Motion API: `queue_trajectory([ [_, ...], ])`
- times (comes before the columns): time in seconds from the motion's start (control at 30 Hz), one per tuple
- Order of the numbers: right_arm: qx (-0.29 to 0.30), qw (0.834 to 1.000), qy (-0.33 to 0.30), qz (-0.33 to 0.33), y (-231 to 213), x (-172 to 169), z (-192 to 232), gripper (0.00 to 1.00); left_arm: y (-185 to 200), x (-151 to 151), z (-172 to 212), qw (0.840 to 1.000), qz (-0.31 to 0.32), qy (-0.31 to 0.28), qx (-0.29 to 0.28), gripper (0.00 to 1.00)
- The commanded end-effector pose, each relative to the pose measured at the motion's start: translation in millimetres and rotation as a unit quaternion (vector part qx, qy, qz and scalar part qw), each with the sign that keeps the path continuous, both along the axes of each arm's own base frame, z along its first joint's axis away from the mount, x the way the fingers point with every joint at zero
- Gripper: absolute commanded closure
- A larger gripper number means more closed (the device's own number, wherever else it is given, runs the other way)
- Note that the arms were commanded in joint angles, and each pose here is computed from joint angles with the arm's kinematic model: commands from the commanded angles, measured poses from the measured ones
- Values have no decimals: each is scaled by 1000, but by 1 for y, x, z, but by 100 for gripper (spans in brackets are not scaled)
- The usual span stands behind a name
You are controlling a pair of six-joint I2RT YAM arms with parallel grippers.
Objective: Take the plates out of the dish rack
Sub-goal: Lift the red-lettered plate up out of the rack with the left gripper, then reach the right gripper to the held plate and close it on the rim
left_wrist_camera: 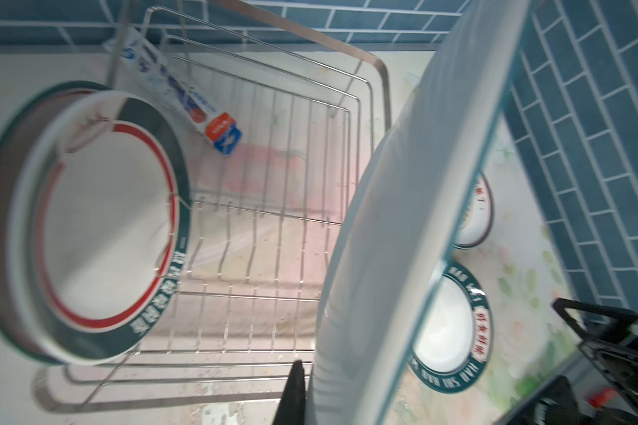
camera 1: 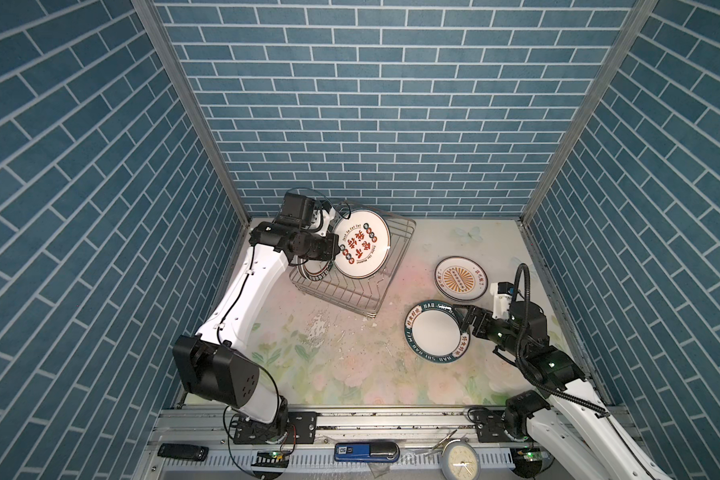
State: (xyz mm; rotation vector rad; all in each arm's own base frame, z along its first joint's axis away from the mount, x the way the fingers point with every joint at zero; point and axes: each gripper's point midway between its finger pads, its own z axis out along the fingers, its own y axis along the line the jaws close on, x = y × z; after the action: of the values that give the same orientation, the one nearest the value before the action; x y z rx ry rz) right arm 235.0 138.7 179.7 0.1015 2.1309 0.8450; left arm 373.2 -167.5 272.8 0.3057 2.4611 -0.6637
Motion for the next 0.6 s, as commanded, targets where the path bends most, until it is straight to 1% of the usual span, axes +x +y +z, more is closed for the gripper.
queue_trajectory([
  [0.0, 67, 995, -58, 46, 24, 6, 26, 1, -29, -2, 9, 995, -44, 17, -88, 100],
  [0.07, 105, 988, -85, 68, 35, 9, 38, 1, -33, -2, 5, 993, -49, 30, -99, 100],
  [0.17, 139, 981, -101, 89, 47, 16, 48, 1, -40, -2, -1, 990, -54, 50, -119, 100],
  [0.37, 172, 975, -93, 106, 65, 37, 49, 1, -51, -4, -12, 984, -67, 85, -140, 100],
  [0.5, 178, 973, -92, 111, 76, 49, 51, 8, -52, -4, -16, 985, -66, 88, -133, 100],
  [0.57, 180, 972, -92, 116, 84, 55, 53, 14, -52, -4, -17, 985, -65, 89, -133, 100],
])
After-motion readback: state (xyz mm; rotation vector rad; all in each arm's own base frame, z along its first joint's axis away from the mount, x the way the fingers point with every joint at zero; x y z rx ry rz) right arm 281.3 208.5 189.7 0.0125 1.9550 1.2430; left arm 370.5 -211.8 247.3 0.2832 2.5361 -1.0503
